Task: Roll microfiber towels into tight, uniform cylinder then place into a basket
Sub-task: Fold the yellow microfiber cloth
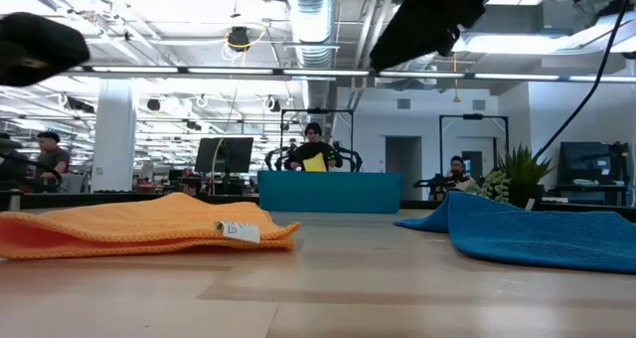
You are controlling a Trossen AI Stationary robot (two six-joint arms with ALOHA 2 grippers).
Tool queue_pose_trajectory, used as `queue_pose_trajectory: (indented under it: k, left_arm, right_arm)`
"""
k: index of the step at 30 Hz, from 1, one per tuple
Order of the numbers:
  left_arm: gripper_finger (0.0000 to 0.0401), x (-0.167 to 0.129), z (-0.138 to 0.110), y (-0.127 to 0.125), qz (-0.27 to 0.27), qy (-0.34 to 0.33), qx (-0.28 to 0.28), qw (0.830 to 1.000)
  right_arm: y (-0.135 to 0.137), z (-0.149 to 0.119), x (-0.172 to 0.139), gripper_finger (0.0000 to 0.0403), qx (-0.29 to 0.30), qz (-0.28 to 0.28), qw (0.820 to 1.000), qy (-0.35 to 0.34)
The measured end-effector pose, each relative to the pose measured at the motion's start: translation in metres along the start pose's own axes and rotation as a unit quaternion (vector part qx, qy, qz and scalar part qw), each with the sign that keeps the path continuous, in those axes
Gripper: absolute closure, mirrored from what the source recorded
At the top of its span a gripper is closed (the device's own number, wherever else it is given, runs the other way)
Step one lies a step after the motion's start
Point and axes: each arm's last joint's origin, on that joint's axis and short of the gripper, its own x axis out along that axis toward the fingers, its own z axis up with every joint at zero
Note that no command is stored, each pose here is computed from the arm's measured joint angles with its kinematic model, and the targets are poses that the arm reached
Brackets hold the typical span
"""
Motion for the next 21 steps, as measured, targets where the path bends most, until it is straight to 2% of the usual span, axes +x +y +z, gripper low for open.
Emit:
queue_pose_trajectory:
  k: [5,11,16,21]
  left_arm:
    - [0.0339,-0.017,0.009,-0.010,0.010,-0.039,0.012,0.999]
    - [0.0366,-0.039,0.024,-0.017,0.031,-0.092,0.042,0.994]
    - [0.0389,-0.044,0.031,-0.020,0.022,-0.111,0.062,0.992]
    - [0.0396,-0.041,0.030,-0.021,0.024,-0.105,0.065,0.992]
  right_arm:
    - [0.022,0.000,-0.010,0.0275,-0.059,0.034,0.997,-0.033]
    - [0.052,-0.003,-0.018,0.0275,-0.118,0.074,0.987,-0.083]
    - [0.073,-0.009,-0.003,0.0275,-0.194,0.083,0.971,-0.113]
    - [0.083,-0.018,0.022,0.0275,-0.234,0.076,0.961,-0.124]
